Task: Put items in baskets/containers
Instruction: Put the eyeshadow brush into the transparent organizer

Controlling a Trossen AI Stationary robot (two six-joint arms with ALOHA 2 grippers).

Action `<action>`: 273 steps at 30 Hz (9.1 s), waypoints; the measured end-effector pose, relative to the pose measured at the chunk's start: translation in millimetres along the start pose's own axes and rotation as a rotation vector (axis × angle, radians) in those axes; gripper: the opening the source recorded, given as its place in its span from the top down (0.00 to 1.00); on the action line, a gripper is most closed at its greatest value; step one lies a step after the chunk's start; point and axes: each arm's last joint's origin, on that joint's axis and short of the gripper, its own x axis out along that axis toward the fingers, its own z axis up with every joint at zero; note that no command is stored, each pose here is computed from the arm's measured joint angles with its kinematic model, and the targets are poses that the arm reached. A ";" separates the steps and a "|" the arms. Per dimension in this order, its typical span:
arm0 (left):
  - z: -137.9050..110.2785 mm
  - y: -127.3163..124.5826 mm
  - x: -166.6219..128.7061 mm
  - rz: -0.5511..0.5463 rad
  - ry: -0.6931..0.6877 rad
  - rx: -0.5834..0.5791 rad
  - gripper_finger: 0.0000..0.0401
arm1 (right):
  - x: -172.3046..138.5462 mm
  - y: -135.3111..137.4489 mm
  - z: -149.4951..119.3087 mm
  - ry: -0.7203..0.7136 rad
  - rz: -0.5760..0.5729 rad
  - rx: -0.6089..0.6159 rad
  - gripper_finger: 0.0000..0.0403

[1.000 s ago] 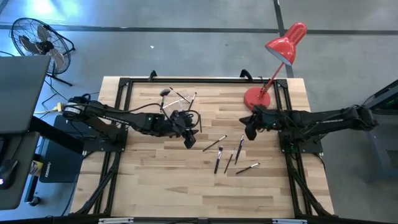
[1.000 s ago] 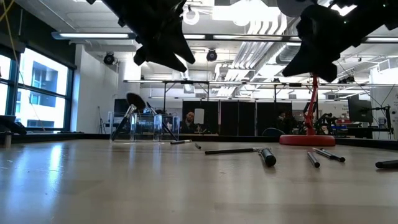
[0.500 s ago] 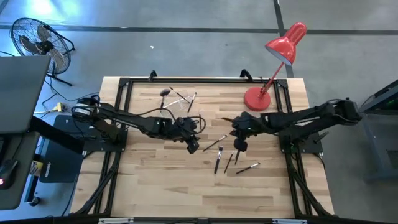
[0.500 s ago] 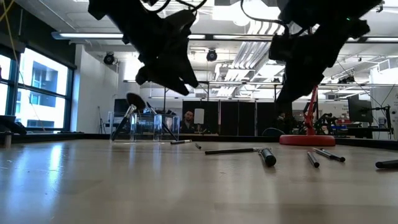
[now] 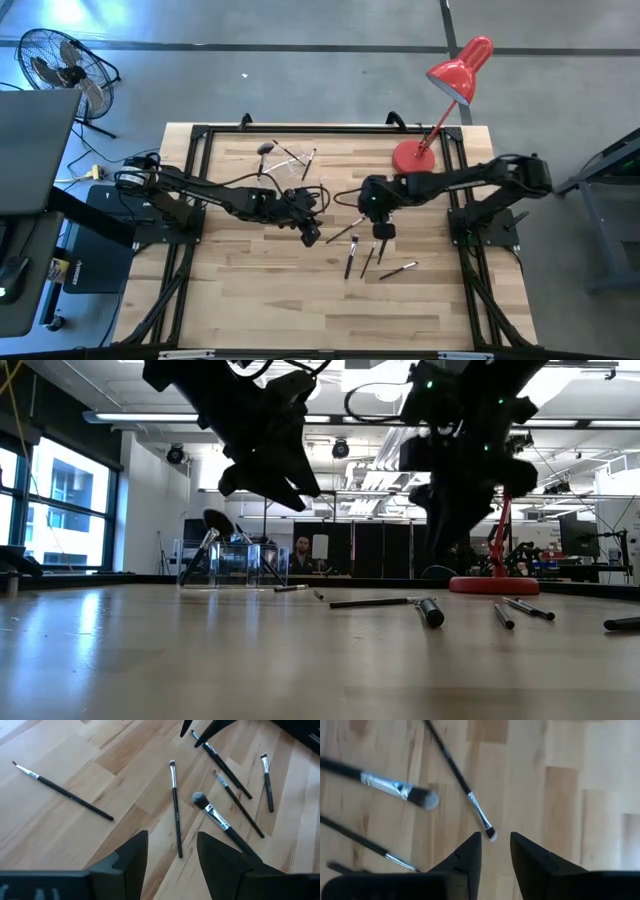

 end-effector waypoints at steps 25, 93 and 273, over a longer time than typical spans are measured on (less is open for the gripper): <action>0.1 2.6 4.9 0.095 -0.054 0.139 0.58 | 49.6 -6.1 -4.8 0.093 0.023 -0.227 0.72; -29.2 -13.8 111.5 0.106 0.257 0.347 0.89 | 56.0 3.9 3.2 0.009 0.096 -0.056 1.00; -6.3 74.3 -89.5 -0.037 -0.277 -0.102 0.54 | -41.2 -7.4 20.8 -1.064 0.055 0.675 0.97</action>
